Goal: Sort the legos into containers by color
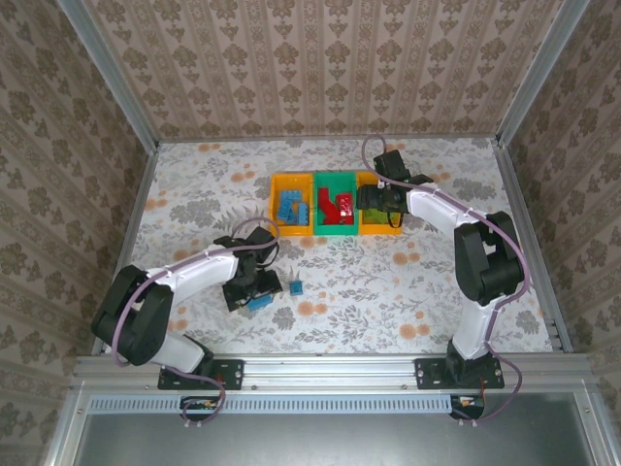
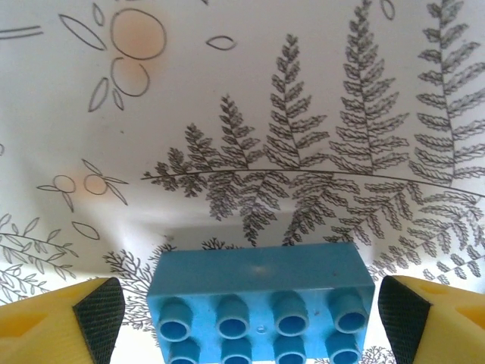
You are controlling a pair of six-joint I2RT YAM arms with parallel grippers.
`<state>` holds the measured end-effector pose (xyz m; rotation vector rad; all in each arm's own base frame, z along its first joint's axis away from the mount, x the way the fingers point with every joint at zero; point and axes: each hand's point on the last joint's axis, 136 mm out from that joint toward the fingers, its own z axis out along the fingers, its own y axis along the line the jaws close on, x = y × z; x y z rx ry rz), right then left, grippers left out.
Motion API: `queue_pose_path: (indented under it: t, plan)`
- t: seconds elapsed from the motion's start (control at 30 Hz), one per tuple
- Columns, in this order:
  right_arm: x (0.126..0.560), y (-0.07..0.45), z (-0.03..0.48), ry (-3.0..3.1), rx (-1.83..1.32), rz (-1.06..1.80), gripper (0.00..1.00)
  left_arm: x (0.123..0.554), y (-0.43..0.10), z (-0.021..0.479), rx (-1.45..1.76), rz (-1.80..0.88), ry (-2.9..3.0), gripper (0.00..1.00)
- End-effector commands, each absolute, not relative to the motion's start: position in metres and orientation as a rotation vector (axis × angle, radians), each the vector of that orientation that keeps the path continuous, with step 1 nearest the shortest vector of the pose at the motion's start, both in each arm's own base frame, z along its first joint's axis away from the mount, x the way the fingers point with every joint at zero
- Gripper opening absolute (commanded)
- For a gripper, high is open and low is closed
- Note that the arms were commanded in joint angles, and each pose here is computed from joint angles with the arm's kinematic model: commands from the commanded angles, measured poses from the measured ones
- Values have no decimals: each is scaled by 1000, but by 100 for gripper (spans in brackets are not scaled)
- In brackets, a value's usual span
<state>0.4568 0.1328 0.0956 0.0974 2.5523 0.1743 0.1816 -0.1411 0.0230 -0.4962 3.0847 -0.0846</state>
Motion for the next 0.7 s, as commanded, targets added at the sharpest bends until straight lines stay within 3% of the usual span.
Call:
queue_pose_path:
  t: [0.0, 0.23, 0.47, 0.67]
  plan:
    - [448, 124, 93, 2577, 105, 125, 81, 178, -143, 28, -522, -64, 3094, 91]
    - [448, 123, 96, 2573, 102, 119, 81, 177, -144, 25, -526, -58, 3099, 87]
    - [446, 122, 94, 2581, 105, 113, 81, 172, -142, 16, -548, -63, 3108, 78]
    - [444, 120, 98, 2578, 102, 105, 81, 178, -144, 17, -521, -64, 3093, 61]
